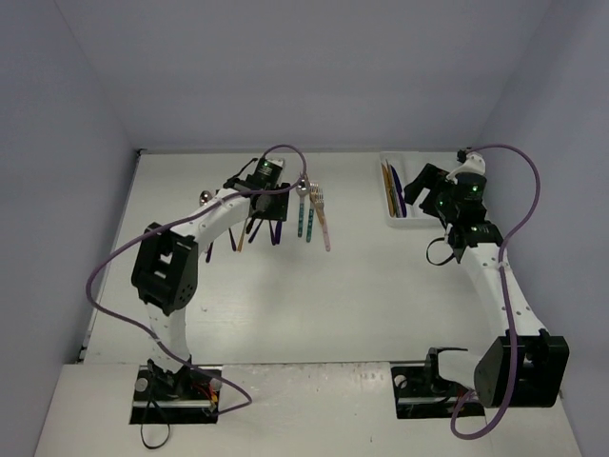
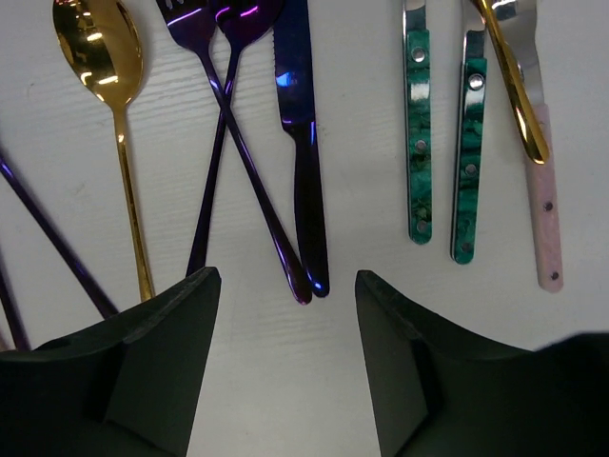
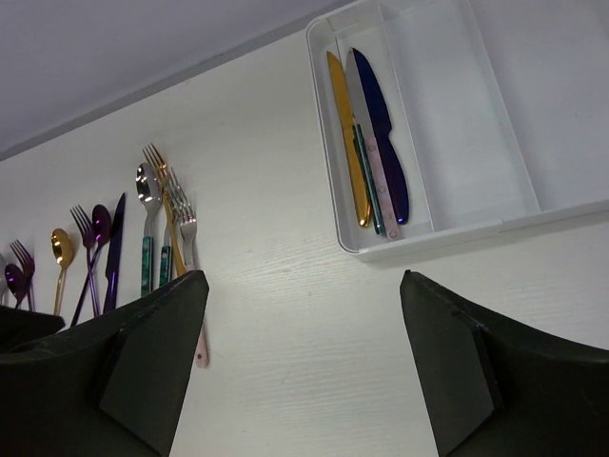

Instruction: Sort the eating utensils into containers

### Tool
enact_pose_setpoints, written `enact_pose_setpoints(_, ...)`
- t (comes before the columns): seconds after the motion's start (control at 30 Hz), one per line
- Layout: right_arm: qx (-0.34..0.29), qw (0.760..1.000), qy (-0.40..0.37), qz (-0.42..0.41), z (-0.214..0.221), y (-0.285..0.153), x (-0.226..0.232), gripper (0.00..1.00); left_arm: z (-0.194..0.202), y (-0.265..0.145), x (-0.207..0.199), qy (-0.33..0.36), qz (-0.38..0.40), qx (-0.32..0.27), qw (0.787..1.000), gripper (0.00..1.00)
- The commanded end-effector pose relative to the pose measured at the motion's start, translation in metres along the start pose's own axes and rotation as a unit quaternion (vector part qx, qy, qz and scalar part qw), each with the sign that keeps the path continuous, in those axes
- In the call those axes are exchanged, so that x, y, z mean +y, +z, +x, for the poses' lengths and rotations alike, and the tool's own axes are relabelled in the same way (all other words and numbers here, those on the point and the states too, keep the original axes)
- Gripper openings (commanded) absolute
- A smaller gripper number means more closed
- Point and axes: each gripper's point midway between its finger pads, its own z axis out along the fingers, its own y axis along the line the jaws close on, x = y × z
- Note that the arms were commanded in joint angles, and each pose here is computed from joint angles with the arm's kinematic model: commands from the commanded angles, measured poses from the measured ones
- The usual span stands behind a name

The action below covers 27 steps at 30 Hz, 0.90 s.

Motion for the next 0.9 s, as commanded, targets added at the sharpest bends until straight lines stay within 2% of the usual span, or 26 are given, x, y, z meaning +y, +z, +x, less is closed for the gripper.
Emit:
enact_pose_setpoints(0.0,-0.037,0.999,0.017,-0.027,-0.018,-0.011,0.014,0.8,-0.031,0.007,0.001,-0.004,-0.026,-0.035,0.999,0.55)
enact_pose_setpoints(0.2,-0.01,0.999,0.015,-0.04,0.003,-0.006,0.021,0.8,-0.033,0.036,0.0,0.003,-0.038,-0.025,0.999,0.54)
enact_pose_setpoints(0.3,0.003,0.999,0.015,-0.05,0.01,-0.004,0.024,0.8,-0.034,0.048,0.0,0.004,-0.043,-0.022,0.999,0.49)
enact_pose_setpoints(0.87,0.025,0.998,0.012,-0.053,0.029,-0.002,0.022,0.8,-0.021,0.087,-0.018,0.001,-0.045,-0.002,0.999,0.35)
